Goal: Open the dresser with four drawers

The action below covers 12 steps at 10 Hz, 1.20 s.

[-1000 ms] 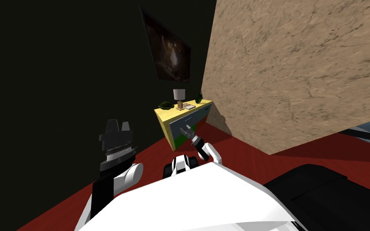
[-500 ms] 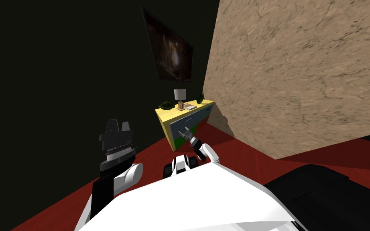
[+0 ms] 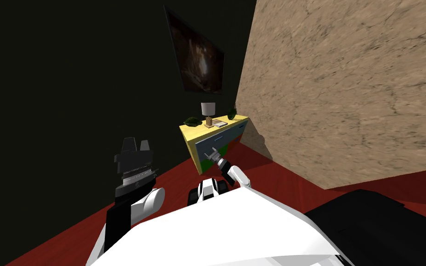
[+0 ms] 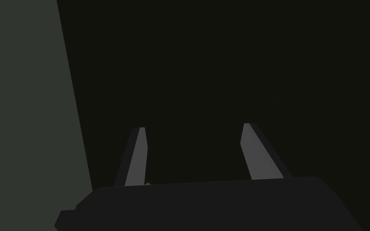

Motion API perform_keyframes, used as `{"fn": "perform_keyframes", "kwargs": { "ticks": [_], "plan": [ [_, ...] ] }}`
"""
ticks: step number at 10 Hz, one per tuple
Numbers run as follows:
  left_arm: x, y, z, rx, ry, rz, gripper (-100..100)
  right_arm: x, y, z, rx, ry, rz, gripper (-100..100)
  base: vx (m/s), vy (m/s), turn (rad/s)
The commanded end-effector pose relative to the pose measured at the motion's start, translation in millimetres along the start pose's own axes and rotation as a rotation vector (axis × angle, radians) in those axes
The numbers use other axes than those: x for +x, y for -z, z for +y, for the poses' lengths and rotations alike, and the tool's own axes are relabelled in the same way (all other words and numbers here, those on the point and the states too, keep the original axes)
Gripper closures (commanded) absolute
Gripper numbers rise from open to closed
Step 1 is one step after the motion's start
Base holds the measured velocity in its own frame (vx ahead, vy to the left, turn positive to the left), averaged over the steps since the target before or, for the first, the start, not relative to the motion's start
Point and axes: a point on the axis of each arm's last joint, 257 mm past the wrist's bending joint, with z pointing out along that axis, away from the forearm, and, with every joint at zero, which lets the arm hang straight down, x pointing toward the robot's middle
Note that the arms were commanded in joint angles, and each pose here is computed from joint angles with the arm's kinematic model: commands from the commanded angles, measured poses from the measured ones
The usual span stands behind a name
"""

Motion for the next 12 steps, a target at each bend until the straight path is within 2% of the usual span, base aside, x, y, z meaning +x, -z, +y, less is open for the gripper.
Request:
{"fn": "perform_keyframes", "kwargs": {
  "ticks": [1, 2, 3, 5, 6, 8, 9, 12],
  "plan": [
    [0.0, 0.0, 0.0, 0.000, 0.000, 0.000, 0, 20.2, -3.0, 2, 0.002, 0.080, 0.052, -100, 0.036, -0.045, 0.076],
    [0.0, 0.0, 0.0, 0.000, 0.000, 0.000, 0, 22.1, -2.9, 3, 0.000, 0.109, 0.059, -100, 0.018, -0.026, -0.004],
    [0.0, 0.0, 0.0, 0.000, 0.000, 0.000, 0, 37.8, -4.9, 2, 0.008, 0.141, 0.094, -100, 0.025, -0.033, 0.106],
    [0.0, 0.0, 0.0, 0.000, 0.000, 0.000, 0, 40.9, -4.6, 2, 0.004, 0.195, 0.106, -100, 0.026, -0.029, 0.029],
    [0.0, 0.0, 0.0, 0.000, 0.000, 0.000, 0, 55.7, -5.9, 0, 0.014, 0.230, 0.140, -100, 0.022, -0.040, 0.091],
    [0.0, 0.0, 0.0, 0.000, 0.000, 0.000, 0, 58.4, -5.6, 0, 0.010, 0.285, 0.151, -100, 0.027, -0.033, 0.031],
    [0.0, 0.0, 0.0, 0.000, 0.000, 0.000, 0, 72.1, -6.3, -4, 0.022, 0.327, 0.182, -100, 0.030, -0.039, 0.091],
    [0.0, 0.0, 0.0, 0.000, 0.000, 0.000, 0, 73.9, -5.9, -4, 0.017, 0.374, 0.190, -100, 0.018, -0.022, 0.014]
  ]
}}
